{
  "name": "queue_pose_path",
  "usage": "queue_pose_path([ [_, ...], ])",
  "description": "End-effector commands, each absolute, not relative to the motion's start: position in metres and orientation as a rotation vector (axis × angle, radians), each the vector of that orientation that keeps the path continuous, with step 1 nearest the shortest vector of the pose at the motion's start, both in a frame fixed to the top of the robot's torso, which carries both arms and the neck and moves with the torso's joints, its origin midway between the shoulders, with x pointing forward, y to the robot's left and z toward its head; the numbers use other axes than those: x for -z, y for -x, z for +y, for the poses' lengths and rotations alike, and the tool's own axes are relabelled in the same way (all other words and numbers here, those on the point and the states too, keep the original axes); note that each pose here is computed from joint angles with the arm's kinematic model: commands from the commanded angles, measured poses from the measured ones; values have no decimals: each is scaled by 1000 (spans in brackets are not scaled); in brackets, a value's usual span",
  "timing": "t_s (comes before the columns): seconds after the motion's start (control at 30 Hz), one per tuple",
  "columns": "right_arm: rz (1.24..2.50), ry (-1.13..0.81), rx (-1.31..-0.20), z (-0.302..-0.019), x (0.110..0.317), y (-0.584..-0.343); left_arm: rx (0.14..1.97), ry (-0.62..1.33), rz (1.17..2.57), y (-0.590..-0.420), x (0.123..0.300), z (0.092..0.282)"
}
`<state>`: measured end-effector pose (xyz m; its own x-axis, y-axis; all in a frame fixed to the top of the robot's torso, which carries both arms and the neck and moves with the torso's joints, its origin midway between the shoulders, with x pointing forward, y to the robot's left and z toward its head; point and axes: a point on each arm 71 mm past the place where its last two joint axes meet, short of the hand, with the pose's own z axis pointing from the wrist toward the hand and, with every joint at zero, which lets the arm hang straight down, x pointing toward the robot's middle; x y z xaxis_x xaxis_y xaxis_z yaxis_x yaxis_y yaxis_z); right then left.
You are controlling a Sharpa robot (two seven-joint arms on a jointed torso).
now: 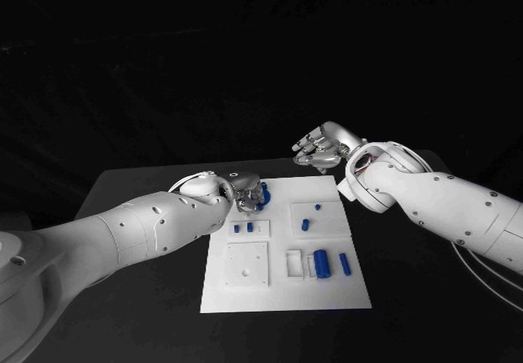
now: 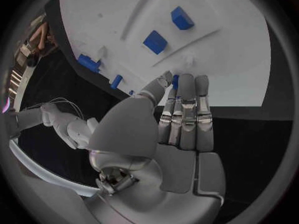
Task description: Assemble the parts on the task board
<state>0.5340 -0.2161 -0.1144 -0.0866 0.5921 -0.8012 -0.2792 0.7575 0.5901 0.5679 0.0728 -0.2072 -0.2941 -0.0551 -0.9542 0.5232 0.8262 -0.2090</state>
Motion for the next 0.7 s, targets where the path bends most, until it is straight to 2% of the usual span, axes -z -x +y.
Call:
queue_pose_path([
  [0.03, 1491, -260, -746, -215, 114, -534, 607, -363, 1801, -567, 208, 69],
  [0.7, 1492, -260, -746, -215, 114, -534, 616, -375, 1841, -563, 215, 69],
])
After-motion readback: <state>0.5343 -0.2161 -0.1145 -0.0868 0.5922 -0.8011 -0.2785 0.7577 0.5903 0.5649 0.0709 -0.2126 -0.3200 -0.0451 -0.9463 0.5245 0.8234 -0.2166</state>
